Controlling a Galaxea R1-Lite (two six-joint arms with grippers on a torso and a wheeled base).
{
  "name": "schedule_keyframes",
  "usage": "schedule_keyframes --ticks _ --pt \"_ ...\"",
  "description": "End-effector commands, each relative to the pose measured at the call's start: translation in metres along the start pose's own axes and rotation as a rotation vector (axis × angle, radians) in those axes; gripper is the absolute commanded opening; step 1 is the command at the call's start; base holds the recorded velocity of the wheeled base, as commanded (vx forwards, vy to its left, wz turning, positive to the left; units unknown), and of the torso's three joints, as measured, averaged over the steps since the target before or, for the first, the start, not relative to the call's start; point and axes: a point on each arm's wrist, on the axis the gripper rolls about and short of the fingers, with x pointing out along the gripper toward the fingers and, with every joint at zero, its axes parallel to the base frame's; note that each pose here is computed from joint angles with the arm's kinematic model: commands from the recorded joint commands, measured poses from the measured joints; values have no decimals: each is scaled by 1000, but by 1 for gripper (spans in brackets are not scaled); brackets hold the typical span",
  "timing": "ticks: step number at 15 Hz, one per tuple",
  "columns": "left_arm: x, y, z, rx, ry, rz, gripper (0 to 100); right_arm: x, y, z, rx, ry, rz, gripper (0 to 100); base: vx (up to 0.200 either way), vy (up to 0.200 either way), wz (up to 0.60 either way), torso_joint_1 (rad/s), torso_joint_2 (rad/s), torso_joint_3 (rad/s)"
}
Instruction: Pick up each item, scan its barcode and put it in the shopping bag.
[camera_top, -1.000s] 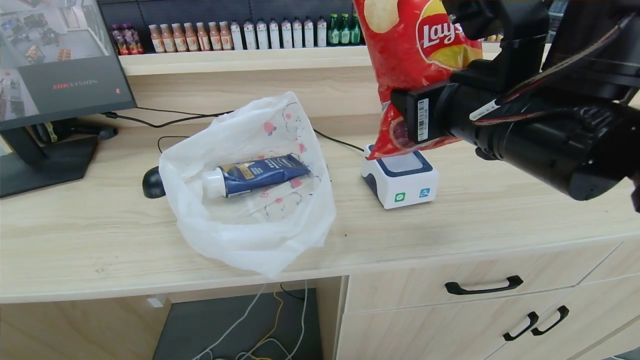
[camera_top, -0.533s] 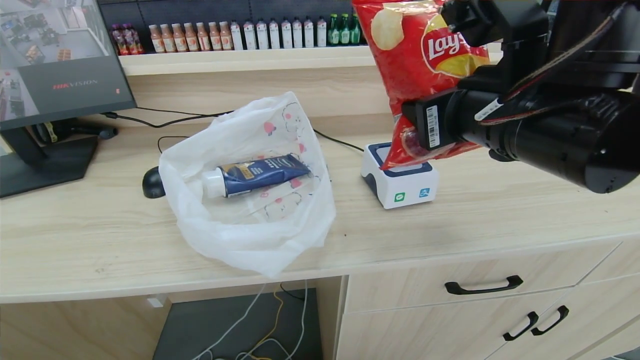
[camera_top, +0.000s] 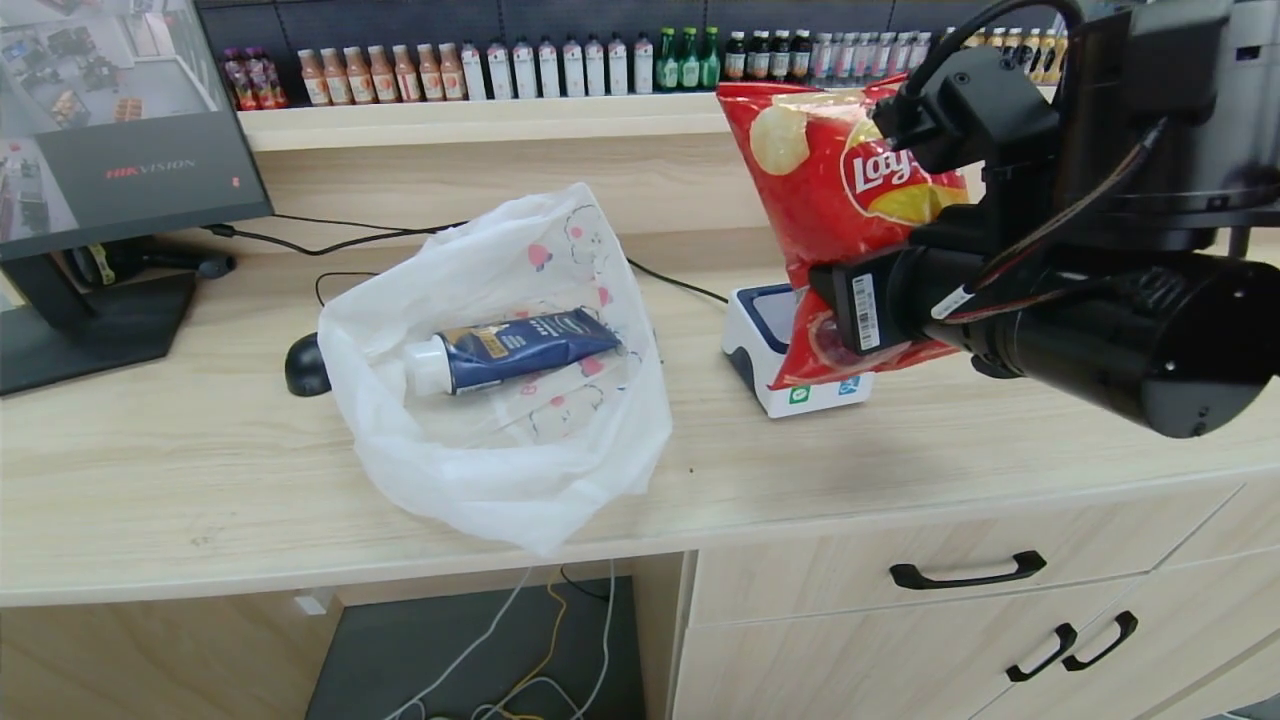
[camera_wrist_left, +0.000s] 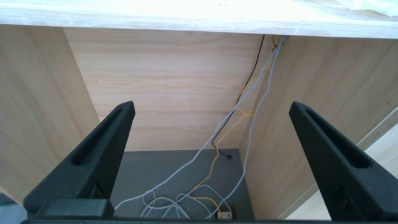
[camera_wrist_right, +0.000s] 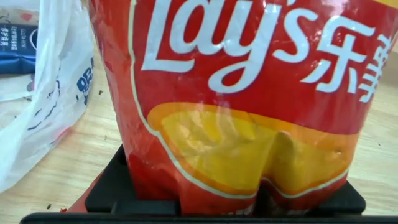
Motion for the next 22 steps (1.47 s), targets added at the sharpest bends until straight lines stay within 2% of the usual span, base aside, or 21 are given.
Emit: schedule_keyframes --ticks 1,14,22 --pt "0 0 0 0 0 0 100 3 -2 -6 -1 17 -7 0 0 0 0 0 0 0" --pt "0 0 0 0 0 1 100 27 -12 -18 9 62 -34 0 0 0 0 0 0 0" --pt "0 0 0 0 0 1 100 34 -8 -19 27 61 -37 0 0 0 0 0 0 0"
